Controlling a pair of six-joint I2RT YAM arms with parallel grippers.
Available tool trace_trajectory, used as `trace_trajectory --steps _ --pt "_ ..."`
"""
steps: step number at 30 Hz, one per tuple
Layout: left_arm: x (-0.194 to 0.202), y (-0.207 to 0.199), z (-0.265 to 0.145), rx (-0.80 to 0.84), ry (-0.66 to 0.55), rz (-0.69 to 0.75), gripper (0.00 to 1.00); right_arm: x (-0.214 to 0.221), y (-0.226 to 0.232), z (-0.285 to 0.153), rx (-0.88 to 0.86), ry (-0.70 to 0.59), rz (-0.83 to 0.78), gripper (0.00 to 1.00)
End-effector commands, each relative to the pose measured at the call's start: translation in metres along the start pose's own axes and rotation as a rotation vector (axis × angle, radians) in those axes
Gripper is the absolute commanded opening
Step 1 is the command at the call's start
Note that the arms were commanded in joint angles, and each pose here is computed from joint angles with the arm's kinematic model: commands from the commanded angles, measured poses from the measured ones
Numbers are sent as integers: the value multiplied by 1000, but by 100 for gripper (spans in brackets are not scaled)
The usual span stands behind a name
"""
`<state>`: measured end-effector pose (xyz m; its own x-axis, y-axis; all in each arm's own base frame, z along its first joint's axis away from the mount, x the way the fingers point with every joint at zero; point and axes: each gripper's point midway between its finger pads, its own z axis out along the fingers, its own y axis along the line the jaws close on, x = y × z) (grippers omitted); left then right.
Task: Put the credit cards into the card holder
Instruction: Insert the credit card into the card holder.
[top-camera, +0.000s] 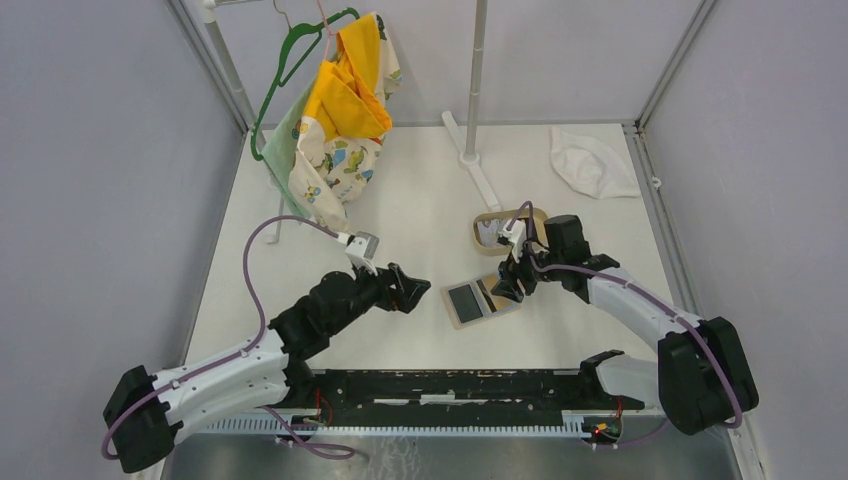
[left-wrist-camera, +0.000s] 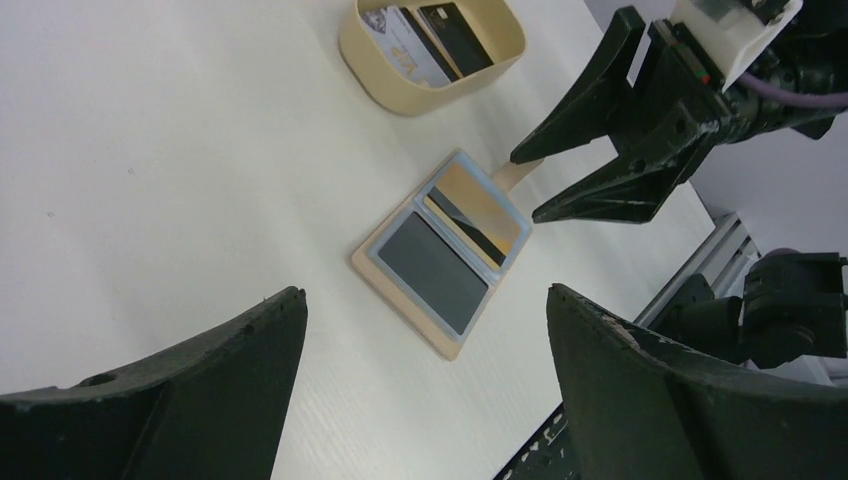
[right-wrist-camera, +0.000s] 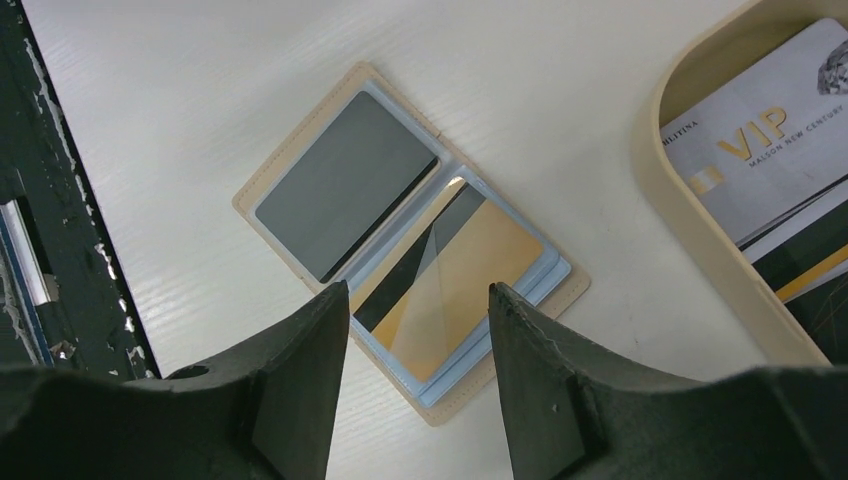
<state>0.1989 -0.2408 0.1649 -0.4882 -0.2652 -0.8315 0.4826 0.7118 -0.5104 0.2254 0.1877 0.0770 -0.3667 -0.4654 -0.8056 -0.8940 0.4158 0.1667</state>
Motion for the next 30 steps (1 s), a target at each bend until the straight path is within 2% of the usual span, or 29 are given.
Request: trace_trajectory --steps 1,5,18,30 --pt "5 -12 1 64 6 -61 93 -6 -8 3 30 -27 71 59" --pt "13 -8 2 59 19 -78 91 -2 -7 6 18 -9 124 59" --pt "41 -11 14 97 105 -101 66 16 -20 12 48 46 277 54" --pt "62 -16 28 127 187 -116 56 23 -16 14 1 43 377 52"
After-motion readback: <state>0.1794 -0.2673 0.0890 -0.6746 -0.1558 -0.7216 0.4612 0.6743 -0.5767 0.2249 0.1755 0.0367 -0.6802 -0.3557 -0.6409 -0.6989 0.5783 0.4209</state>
